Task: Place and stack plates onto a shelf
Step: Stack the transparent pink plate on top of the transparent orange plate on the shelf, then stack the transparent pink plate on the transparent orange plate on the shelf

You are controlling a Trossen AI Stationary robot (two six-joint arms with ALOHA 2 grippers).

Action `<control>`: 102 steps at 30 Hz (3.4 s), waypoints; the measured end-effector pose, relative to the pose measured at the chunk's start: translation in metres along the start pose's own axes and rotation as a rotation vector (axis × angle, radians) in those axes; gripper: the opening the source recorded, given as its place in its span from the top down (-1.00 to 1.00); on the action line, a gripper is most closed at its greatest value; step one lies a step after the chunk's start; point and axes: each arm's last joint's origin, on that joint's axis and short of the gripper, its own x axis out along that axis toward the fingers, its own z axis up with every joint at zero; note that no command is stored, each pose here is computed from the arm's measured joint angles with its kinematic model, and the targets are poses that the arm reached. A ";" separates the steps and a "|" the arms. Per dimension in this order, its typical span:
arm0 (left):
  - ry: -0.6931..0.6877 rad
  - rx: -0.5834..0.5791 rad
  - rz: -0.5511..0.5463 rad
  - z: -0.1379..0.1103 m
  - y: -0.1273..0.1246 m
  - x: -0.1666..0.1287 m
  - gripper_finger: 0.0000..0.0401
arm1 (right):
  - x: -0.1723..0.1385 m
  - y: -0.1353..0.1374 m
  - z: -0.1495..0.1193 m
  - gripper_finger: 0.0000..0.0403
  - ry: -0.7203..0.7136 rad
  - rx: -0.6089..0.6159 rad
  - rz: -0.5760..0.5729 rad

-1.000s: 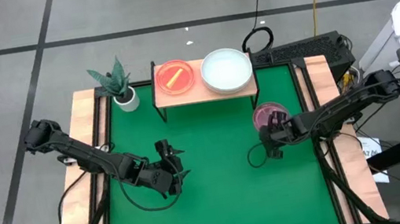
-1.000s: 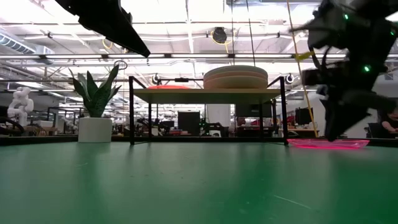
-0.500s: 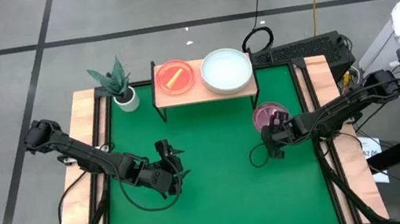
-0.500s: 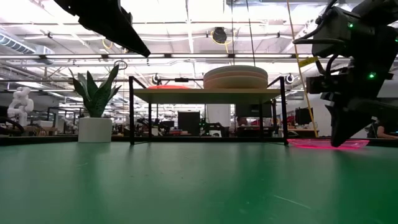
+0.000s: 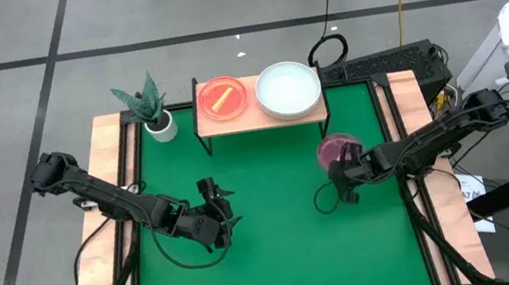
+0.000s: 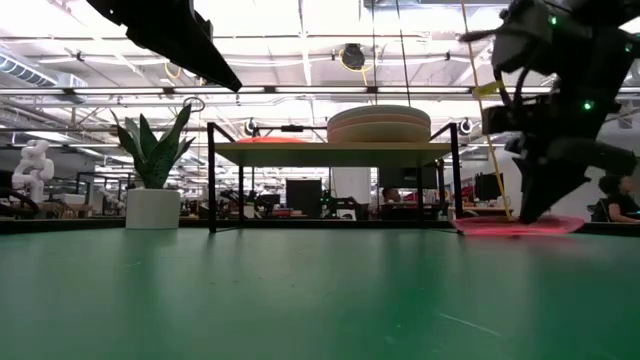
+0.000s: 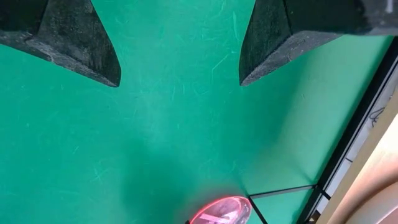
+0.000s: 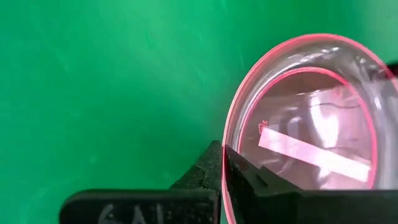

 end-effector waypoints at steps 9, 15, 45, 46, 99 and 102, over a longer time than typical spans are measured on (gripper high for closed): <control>0.000 -0.001 0.000 0.000 0.000 0.000 -0.64 | -0.011 0.015 0.013 1.00 -0.102 -0.086 0.089; 0.000 0.005 0.000 0.000 0.000 0.000 -0.64 | -0.020 0.029 0.024 1.00 -0.223 -0.225 0.206; -0.028 0.466 -0.066 -0.016 -0.022 0.115 -0.64 | -0.021 0.043 0.027 1.00 -0.297 -0.338 0.320; -0.022 0.467 -0.066 -0.017 -0.022 0.115 -0.64 | -0.018 0.044 0.023 0.99 -0.262 -0.344 0.313; -0.085 0.575 -0.037 -0.011 -0.029 0.111 -0.64 | -0.040 0.083 0.059 1.00 -0.372 -0.636 0.119; -0.112 0.577 -0.031 -0.009 -0.029 0.111 -0.64 | -0.043 0.084 0.061 1.00 -0.385 -0.649 0.121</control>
